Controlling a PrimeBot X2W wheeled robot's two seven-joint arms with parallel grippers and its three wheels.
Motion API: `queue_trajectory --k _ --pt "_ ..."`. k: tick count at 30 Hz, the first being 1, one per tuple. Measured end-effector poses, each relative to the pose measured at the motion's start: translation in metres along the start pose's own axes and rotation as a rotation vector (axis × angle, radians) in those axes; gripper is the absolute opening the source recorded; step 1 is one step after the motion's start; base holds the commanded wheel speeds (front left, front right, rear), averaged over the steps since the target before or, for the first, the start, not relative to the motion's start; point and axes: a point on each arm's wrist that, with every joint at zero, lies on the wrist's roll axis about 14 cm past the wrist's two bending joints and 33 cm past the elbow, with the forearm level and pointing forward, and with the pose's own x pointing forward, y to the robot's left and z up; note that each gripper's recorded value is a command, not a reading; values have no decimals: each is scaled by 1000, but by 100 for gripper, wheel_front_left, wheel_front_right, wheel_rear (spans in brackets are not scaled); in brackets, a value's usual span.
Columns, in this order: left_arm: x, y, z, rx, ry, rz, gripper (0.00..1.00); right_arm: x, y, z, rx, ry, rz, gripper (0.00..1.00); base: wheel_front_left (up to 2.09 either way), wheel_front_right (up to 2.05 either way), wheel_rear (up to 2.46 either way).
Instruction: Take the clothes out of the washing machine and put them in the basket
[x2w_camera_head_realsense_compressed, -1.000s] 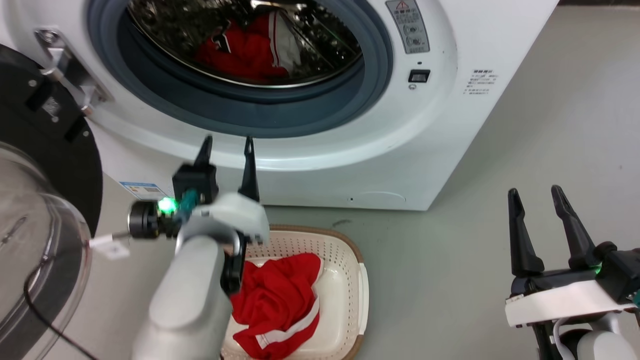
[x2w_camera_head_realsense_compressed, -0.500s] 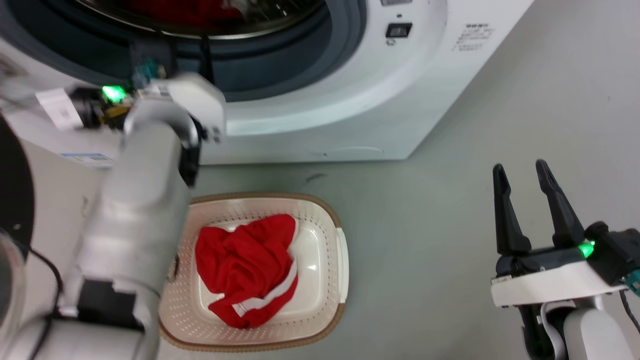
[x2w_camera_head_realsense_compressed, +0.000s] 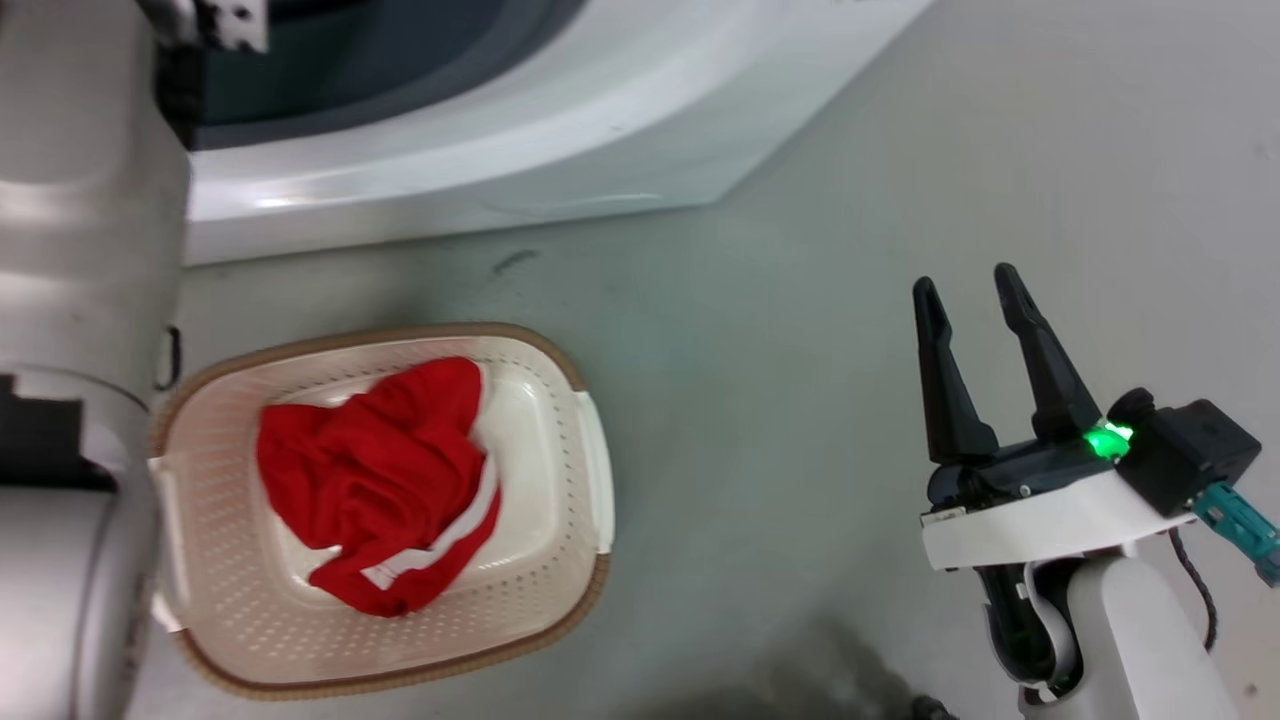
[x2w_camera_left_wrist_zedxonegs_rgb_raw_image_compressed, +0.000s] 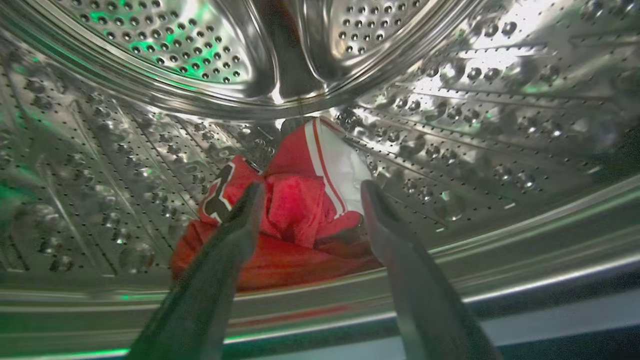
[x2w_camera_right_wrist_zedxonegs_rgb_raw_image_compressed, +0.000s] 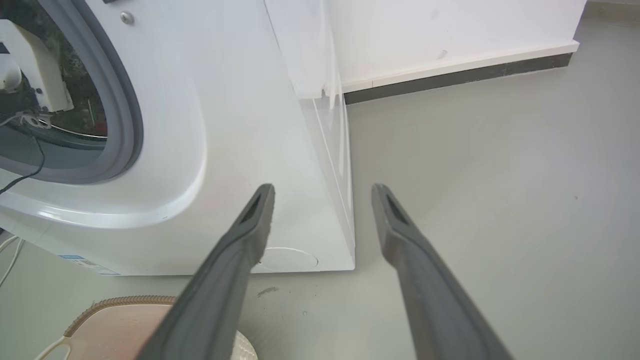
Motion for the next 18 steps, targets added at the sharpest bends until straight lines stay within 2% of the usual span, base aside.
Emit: queue_trajectory --k 9,18 --pt "49 -5 -19 85 108 -10 100 -2 -21 -26 9 74 -56 100 0 0 0" --pt "75 -3 -44 104 253 20 100 -9 -32 -40 27 119 -98 100 0 0 0"
